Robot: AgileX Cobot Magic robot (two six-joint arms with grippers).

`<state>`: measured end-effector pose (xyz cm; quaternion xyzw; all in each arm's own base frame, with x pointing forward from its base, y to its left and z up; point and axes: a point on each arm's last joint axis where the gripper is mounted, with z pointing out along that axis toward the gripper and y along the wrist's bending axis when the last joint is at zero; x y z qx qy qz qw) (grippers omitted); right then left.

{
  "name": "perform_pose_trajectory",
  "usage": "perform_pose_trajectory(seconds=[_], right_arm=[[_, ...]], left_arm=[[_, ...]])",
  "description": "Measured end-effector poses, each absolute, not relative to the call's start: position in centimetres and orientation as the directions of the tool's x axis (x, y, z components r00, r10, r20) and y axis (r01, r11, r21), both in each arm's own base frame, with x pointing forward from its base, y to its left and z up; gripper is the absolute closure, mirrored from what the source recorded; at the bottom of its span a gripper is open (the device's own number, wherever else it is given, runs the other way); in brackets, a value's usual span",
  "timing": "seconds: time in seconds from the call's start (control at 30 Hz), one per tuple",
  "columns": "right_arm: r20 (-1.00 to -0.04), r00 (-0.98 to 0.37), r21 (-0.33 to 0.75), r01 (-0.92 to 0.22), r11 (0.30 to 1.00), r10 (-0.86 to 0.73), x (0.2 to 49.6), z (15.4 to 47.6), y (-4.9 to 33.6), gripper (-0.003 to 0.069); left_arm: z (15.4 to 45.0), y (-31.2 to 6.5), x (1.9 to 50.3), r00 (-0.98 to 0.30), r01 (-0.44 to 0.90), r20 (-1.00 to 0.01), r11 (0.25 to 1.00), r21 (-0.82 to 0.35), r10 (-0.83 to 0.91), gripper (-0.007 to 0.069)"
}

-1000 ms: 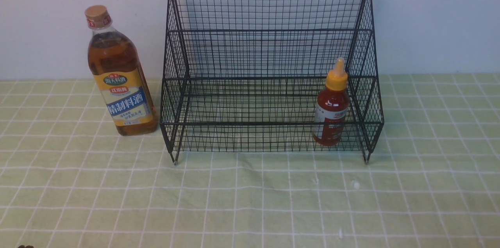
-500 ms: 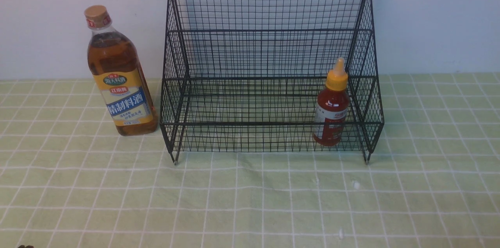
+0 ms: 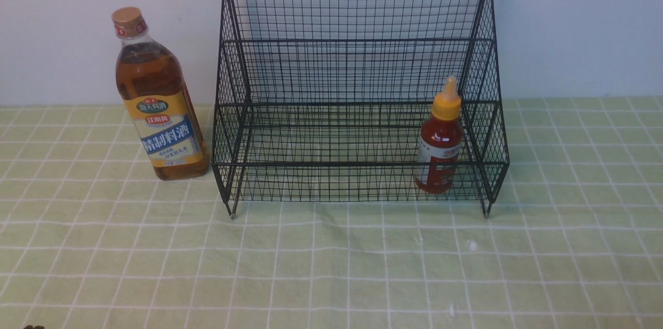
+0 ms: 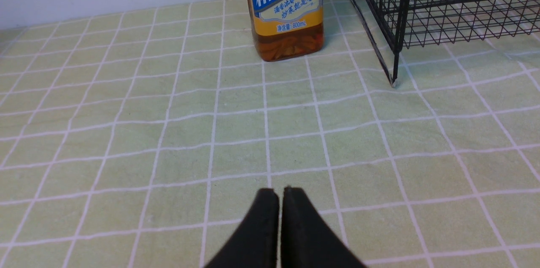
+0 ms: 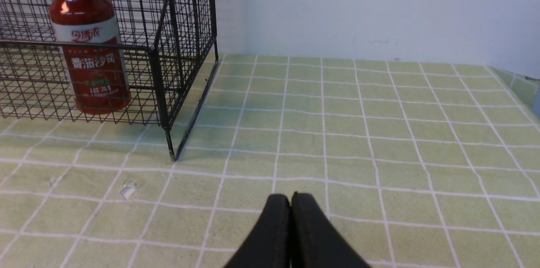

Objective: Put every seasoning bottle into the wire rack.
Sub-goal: Use the left arm to grab the condiment bottle closest to it

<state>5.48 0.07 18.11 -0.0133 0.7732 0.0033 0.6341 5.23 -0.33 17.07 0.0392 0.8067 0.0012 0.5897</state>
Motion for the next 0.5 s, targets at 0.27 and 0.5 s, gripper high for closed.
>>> perform_pose_trajectory(seconds=[0.27, 0.5], right_arm=[[-0.981, -0.196, -0.010, -0.025, 1.000, -0.015, 5.5, 18.1, 0.1, 0.0673], [-0.981, -0.196, -0.010, -0.025, 1.000, -0.015, 5.5, 18.1, 0.1, 0.0673]], left_arm=[[17.6, -0.5, 5.4, -0.240, 0.044, -0.969, 0.996, -0.072, -0.060, 0.0631], [19.4, -0.4, 5.7, -0.051, 0.039, -0.956, 0.956, -0.291, -0.289, 0.0631]])
